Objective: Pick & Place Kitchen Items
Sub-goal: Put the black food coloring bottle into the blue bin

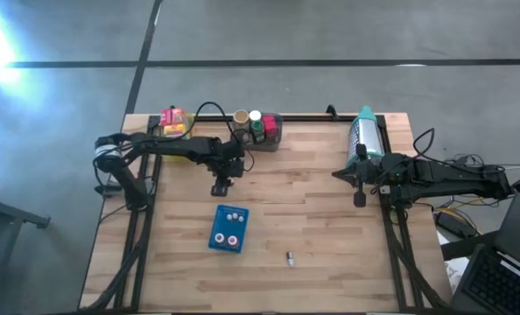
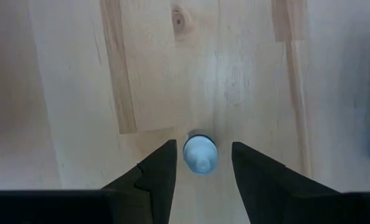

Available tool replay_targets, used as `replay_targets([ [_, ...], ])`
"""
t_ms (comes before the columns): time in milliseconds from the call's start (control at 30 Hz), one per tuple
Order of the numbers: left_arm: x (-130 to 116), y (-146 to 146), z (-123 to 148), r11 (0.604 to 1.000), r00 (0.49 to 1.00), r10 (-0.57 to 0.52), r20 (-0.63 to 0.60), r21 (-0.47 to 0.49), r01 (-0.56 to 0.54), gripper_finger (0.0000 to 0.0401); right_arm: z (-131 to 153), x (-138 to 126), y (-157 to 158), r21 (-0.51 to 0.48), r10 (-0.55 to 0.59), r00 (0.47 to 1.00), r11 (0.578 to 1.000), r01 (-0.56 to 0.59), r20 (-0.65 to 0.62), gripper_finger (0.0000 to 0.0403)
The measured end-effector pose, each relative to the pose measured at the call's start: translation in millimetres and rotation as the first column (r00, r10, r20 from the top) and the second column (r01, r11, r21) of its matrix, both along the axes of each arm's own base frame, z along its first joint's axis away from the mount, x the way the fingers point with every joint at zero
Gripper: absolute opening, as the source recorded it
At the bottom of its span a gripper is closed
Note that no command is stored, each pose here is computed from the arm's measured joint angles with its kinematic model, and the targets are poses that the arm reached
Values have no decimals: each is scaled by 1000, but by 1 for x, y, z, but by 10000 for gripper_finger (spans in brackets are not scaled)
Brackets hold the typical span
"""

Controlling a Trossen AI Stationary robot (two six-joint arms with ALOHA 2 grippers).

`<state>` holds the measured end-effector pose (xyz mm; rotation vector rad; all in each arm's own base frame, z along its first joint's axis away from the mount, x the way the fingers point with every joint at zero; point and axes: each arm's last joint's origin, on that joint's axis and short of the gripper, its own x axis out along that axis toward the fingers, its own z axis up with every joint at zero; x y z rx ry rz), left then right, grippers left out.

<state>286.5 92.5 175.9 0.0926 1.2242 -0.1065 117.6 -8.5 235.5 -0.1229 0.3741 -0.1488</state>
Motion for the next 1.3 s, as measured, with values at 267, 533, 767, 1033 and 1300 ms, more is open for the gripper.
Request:
replay_targets([
  [267,0,0,2,1000,1000,0,6,2,0,158,0,0,0,-1,0,1000,1000,0,0,8],
  [533,0,0,2,1000,1000,3,7,2,-3,154,0,0,0,-3,1,1000,1000,-1,0,8],
  [767,0,0,2,1000,1000,7,6,0,-7,111,0,0,0,-1,0,1000,1000,0,0,8],
  [1033,0,0,2,1000,1000,17,5,-3,-17,78,0,0,0,-2,1,1000,1000,-1,0,8],
  [1300,-1,0,2,1000,1000,20,0,-6,-20,79,0,0,0,-3,1,1000,1000,-1,-1,8],
])
